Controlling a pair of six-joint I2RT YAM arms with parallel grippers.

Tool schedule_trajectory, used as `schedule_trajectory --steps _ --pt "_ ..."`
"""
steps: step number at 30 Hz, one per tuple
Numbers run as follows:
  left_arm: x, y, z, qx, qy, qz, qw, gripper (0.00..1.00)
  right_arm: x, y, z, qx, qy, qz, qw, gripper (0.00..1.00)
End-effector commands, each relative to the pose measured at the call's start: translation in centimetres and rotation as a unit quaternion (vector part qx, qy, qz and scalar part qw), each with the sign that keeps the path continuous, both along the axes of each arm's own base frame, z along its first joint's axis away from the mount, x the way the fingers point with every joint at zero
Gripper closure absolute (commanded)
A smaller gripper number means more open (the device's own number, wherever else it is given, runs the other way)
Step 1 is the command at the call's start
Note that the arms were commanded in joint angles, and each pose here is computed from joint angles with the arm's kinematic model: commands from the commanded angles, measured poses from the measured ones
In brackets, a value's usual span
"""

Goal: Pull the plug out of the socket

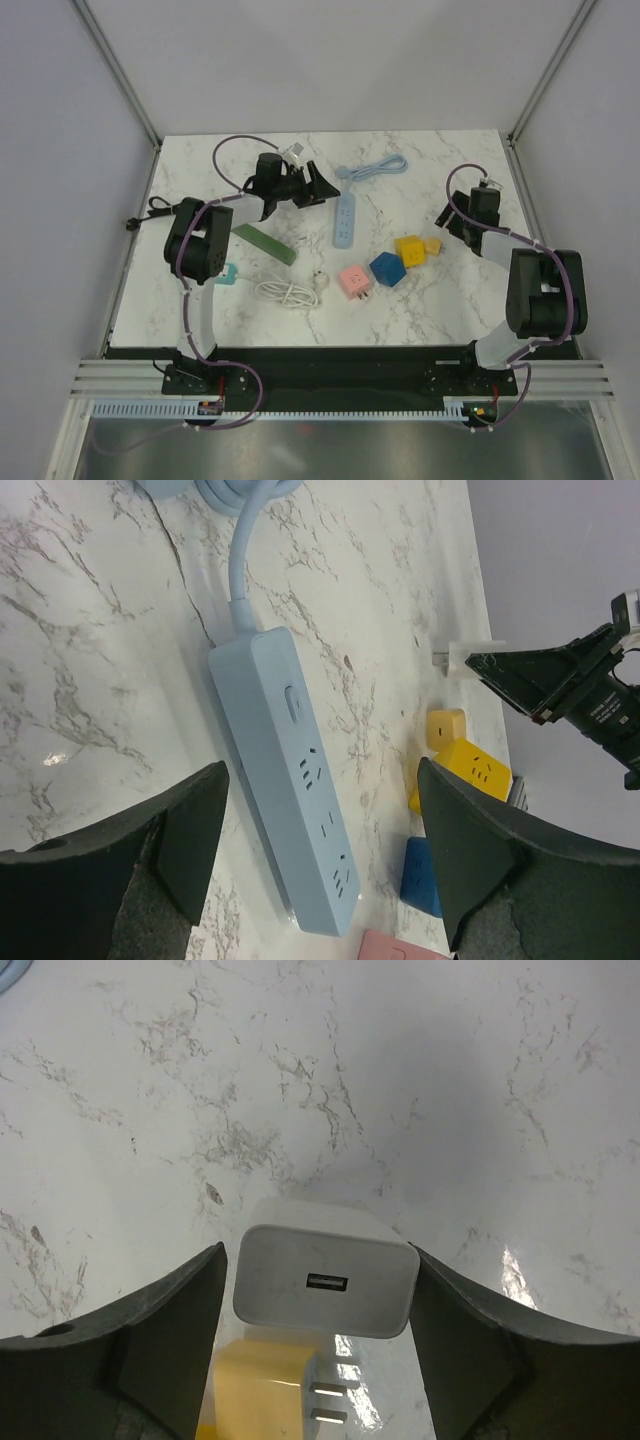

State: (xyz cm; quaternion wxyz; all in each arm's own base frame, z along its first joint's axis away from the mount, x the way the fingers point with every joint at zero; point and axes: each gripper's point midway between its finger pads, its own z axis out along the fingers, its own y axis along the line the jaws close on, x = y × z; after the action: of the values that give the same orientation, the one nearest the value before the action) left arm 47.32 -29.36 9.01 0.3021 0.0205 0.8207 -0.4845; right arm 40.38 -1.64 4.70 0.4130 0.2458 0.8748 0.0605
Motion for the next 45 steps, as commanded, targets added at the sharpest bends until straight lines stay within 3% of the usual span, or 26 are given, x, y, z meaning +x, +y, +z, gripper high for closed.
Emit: schedule_trajectory --steps 1,9,23,29,30,32,33,34,38,44,45 --pt "0.0 0.0 3.2 -0.006 -0.067 -0.012 0.998 0.17 0.4 0.0 2.0 0.015 -0.029 0.006 0.999 0.19" --pt "-0.2 -0.2 3.6 -0.017 -0.071 -0.022 0.997 0.17 -0.6 -1.7 3.3 0.004 -0.024 -0.018 1.000 0.04" --pt "-2.4 0.5 4.7 -0.024 -0.088 -0.027 0.995 0.17 -2.2 -0.2 8.0 0.026 -0.065 0.009 0.998 0.02" --pt "-6.8 1.6 8.4 -0.066 -0.106 -0.018 0.992 0.17 -3.9 3.0 11.1 0.037 -0.098 0.057 0.993 0.02" --pt "-8.1 1.8 7.8 -0.071 -0.094 -0.017 0.993 0.18 -4.2 4.2 11.2 0.041 -0.096 0.076 0.992 0.02" --pt "-10.3 1.5 10.6 -0.098 -0.118 -0.024 0.988 0.17 -4.9 5.4 11.4 0.047 -0.095 0.097 0.990 0.02" --pt "-11.9 1.8 9.5 -0.095 -0.103 -0.023 0.990 0.17 -5.3 7.2 11.4 0.052 -0.093 0.122 0.987 0.02" --pt "-13.1 2.0 11.7 -0.105 -0.130 -0.019 0.986 0.18 -5.8 7.9 11.6 0.058 -0.096 0.129 0.985 0.02" --pt "-19.1 3.3 11.3 -0.111 -0.124 -0.001 0.986 0.17 -8.1 11.4 10.7 0.076 -0.094 0.162 0.979 0.02" --pt "-24.4 6.3 11.9 -0.122 -0.133 0.030 0.983 0.17 -10.9 12.5 10.5 0.099 -0.121 0.185 0.970 0.02" --pt "-25.6 7.0 13.8 -0.135 -0.167 0.031 0.976 0.17 -11.2 12.9 10.5 0.113 -0.124 0.188 0.968 0.02"
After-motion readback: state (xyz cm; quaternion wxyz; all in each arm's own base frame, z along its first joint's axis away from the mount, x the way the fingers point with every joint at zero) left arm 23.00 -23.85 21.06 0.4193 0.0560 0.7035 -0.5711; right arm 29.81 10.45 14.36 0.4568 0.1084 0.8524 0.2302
